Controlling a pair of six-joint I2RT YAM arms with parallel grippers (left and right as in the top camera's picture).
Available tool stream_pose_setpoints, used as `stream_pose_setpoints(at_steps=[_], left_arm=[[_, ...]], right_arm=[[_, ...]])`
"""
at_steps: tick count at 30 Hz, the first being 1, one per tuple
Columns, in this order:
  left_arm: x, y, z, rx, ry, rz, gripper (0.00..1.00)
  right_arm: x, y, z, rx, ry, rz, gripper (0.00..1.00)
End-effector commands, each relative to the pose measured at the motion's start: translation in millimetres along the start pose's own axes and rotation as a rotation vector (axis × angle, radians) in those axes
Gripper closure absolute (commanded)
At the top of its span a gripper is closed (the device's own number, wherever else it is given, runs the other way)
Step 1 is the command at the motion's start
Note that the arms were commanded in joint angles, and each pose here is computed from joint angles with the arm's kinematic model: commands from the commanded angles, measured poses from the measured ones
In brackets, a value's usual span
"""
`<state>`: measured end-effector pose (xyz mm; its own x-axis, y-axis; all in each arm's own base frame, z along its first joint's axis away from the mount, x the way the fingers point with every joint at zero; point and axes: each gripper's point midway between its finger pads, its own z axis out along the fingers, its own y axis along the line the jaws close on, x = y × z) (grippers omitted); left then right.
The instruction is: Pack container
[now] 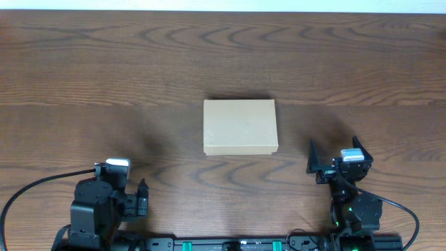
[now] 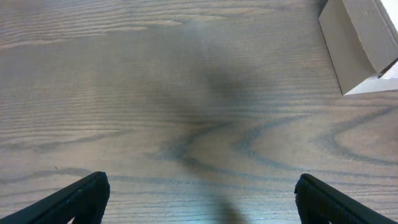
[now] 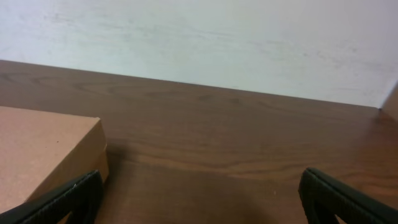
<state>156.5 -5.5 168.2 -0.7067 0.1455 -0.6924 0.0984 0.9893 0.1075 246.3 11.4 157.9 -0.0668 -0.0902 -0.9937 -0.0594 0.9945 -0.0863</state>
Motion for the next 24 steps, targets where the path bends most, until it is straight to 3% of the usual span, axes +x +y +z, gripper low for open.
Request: stream_pose_setpoints(at_steps=[1,17,24], left_arm=[[1.2,1.2,0.3,-0.008,0.005,0.007,0.05],[-1.0,-7.0,0.1,0.04,-0.005,0.001,0.04],[-106.1,22.0,-24.4,-0.121,-0.526,0.074,0.05]], right_arm=[[0.5,3.8,-0.2,-0.017,-0.001,-0.015,0.01],[0.5,3.8,-0.2,-0.017,-0.001,-0.015,0.01],[0.5,3.8,-0.2,-0.017,-0.001,-0.015,0.01]])
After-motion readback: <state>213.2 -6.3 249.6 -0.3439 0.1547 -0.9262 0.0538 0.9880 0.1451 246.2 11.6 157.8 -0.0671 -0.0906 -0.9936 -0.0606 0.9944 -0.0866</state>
